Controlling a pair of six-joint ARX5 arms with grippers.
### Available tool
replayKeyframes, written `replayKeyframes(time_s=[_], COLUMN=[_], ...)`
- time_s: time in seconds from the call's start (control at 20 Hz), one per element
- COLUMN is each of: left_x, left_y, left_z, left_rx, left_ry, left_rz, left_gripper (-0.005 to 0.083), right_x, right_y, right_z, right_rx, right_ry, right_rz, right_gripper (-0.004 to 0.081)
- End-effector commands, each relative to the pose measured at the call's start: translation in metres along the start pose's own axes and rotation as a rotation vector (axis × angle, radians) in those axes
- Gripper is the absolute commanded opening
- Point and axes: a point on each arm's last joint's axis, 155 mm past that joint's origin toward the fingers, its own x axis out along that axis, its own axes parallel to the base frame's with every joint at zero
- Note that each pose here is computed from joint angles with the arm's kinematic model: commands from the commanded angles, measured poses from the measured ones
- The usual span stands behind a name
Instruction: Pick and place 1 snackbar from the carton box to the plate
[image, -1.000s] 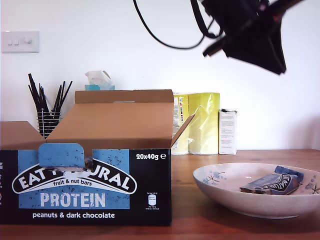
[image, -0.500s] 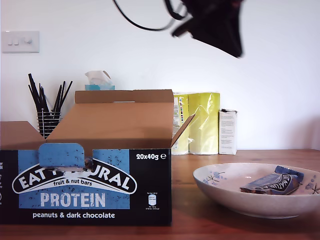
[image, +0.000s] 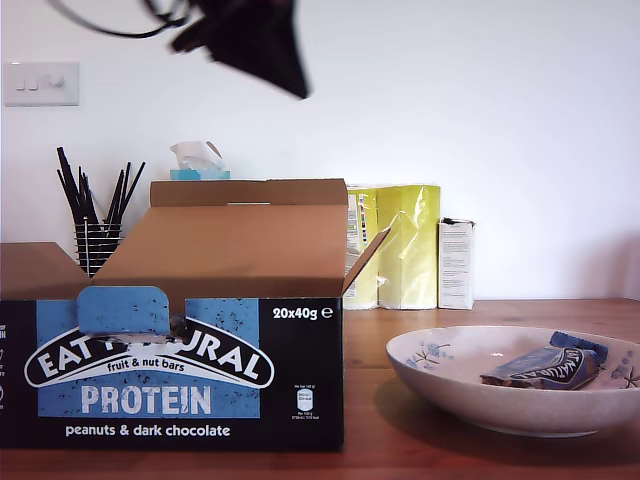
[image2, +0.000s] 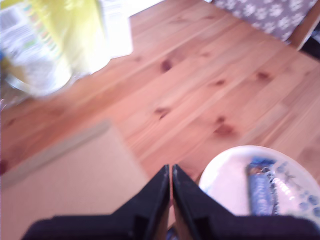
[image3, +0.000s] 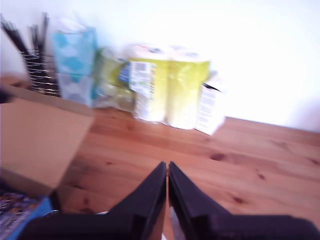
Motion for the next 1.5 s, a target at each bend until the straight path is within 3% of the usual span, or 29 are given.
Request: replayKeyframes(time_s=[0.0, 0.3, 0.5, 0.8, 1.05, 1.3, 1.45], left_x=[-0.013, -0.06, -0.098, -0.134, -0.135, -0.141, -0.14], left_y=[0.022, 0.102, 0.132, 0.126, 0.125, 0.12, 0.118], left_z=[-0.009, -0.049, -0.067, -0.097, -0.138, -0.161, -0.174], left_rx=[-0.019, -0.123, -0.156, -0.138, -0.14, -0.13, -0.132], left_ry=[-0.032, -0.119, -0.23, -0.371, -0.421, -0.471, -0.46], left_rz=[0.045, 0.228, 0.328, 0.381, 0.418, 0.428, 0.428], left_gripper=[-0.0021, -0.0021, -0.0021, -0.0021, -0.0021, -0.0021, -0.0021], right_x=[0.005, 0.01, 0.013, 0.018, 0.013, 0.009, 0.005], right_y=[-0.007, -0.025, -0.027, -0.028, -0.015, -0.009, -0.005], right_z=[-0.013, -0.024, -0.019, -0.04, -0.063, -0.089, -0.093], right_rx=[0.015, 0.136, 0.15, 0.162, 0.142, 0.114, 0.1], right_ry=[0.018, 0.006, -0.039, -0.086, -0.149, -0.178, -0.187], right_rz=[-0.025, -0.058, -0.055, -0.065, -0.038, -0.042, -0.033], right_gripper=[-0.0013, -0.0013, -0.0013, -0.0013, -0.0013, -0.0013, -0.0013])
